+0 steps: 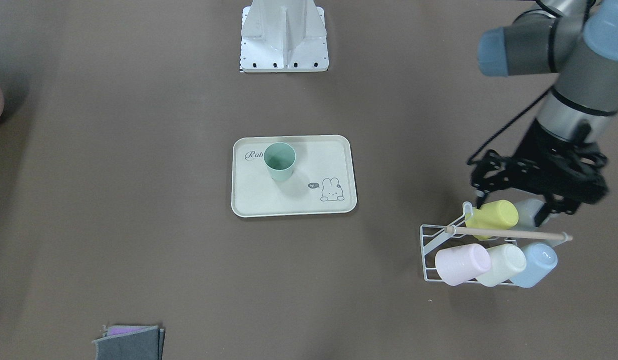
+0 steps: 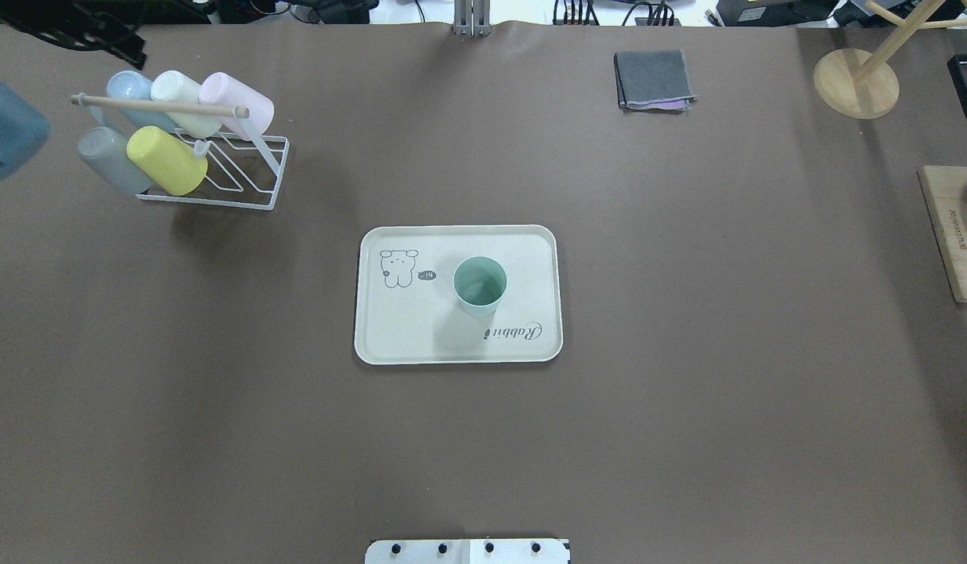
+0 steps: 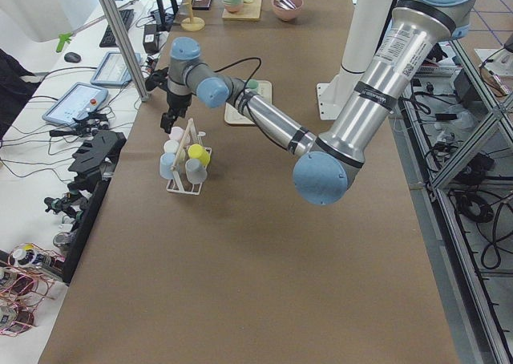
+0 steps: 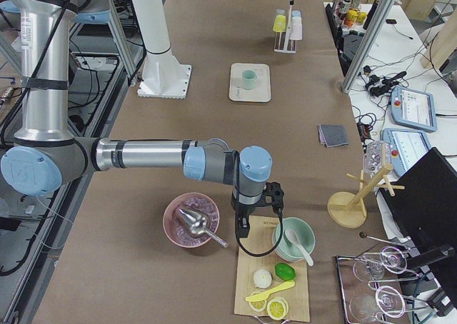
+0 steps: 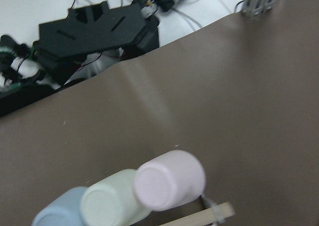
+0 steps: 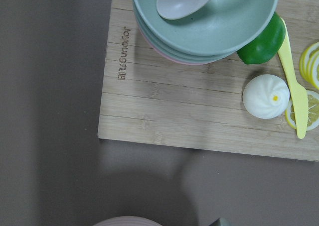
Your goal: Pick up and place green cup on tray
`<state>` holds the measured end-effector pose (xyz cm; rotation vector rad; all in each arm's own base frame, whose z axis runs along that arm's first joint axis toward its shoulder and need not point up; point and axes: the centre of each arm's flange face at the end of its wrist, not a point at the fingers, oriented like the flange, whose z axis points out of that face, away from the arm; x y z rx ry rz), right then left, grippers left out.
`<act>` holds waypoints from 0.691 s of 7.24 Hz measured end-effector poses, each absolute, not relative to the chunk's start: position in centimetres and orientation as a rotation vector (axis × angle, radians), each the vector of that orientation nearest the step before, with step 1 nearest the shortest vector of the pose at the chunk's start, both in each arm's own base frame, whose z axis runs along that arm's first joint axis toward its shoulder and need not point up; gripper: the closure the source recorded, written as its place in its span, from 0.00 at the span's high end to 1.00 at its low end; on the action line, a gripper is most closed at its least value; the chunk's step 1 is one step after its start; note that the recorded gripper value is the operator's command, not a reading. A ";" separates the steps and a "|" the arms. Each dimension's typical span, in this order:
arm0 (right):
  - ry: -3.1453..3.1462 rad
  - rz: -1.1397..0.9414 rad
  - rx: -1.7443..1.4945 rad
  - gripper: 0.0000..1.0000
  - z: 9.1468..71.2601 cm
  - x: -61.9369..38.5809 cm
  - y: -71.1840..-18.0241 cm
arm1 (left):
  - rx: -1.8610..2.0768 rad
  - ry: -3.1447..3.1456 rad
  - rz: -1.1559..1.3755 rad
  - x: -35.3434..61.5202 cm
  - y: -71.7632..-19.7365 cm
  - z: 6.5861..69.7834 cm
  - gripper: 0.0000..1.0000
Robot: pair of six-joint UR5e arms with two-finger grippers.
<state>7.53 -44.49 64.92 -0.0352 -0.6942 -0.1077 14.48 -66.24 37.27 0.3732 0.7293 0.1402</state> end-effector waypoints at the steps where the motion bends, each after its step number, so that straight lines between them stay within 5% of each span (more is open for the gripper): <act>1: -0.696 -0.105 -0.036 1.00 64.9 7.5 -44.5 | 0.280 0.766 0.091 8.7 -67.4 42.6 0.99; 5: -0.698 -0.104 -0.038 1.00 65.0 7.5 -44.3 | 0.042 0.825 -0.052 -3.6 -56.2 63.4 0.99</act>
